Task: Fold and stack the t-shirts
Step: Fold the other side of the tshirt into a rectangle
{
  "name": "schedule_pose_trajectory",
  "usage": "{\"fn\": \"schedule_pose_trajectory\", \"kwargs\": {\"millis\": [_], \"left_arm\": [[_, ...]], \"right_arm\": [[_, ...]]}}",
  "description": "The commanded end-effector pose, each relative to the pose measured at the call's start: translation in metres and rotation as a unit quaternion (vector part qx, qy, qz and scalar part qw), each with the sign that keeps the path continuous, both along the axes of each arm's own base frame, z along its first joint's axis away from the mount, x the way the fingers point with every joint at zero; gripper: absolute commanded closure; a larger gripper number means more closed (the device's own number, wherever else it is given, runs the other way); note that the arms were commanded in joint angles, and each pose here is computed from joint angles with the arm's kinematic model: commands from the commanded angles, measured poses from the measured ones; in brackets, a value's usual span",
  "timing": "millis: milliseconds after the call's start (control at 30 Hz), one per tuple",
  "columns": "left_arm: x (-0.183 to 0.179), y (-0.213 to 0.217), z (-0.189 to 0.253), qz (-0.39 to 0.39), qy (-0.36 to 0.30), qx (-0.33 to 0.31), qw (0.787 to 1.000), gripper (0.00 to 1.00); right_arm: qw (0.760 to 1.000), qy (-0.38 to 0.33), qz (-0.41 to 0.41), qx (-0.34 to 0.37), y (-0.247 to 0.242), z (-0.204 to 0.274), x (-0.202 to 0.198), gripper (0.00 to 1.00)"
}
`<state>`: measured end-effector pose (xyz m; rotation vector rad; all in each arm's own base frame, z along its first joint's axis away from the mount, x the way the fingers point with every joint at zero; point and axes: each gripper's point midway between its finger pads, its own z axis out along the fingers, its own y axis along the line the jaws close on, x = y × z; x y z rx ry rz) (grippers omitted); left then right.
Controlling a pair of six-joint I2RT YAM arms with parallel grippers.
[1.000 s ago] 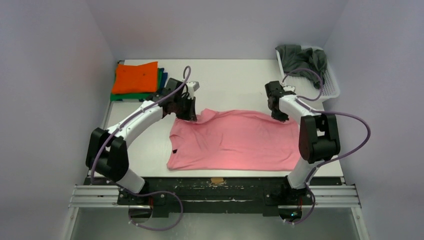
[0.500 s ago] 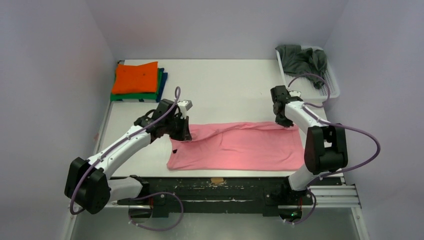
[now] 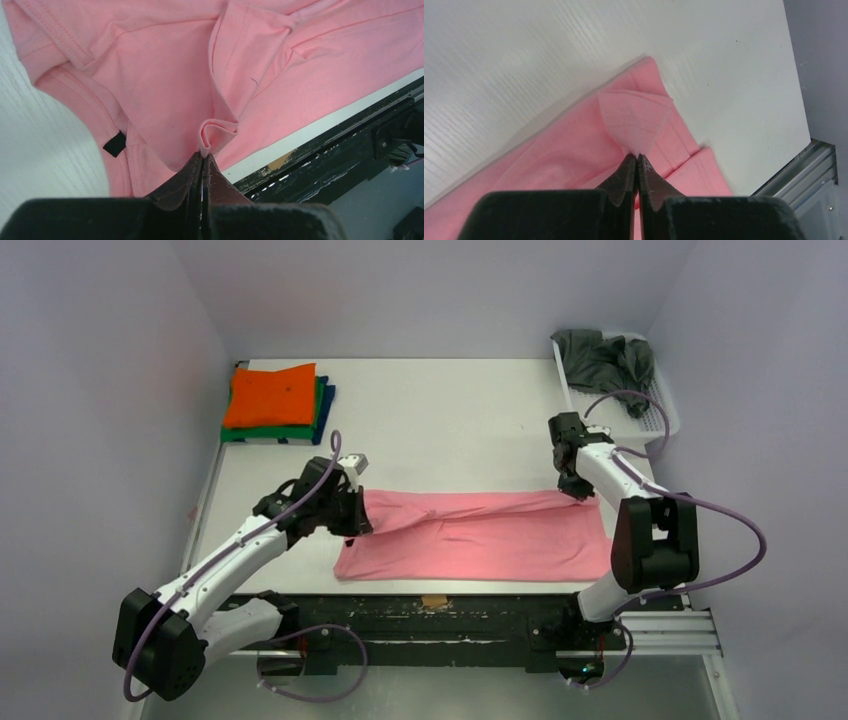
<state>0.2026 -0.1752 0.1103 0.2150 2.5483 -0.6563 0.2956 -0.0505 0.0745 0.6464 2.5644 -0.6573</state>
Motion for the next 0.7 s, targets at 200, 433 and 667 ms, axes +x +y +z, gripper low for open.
{"fn": "schedule_pose_trajectory", "kwargs": {"millis": [200,433,667], "left_arm": [[-0.038,-0.004,-0.024,0.046,0.094,-0.053,0.993,0.8],[-0.085,0.006,-0.023,0.103,0.197,-0.068,0.973,0.62],[-0.022,0.001,0.046,0.109,0.066,-0.064,0.99,0.0]], "right_arm": [[0.998,0.037,-0.047,0.01,-0.002,-0.011,-0.042,0.84],[0.991,0.058,-0.122,0.008,-0.013,-0.007,-0.096,0.18],[0.991,-0.092,-0.084,0.045,-0.009,0.056,-0.035,0.09]]}}
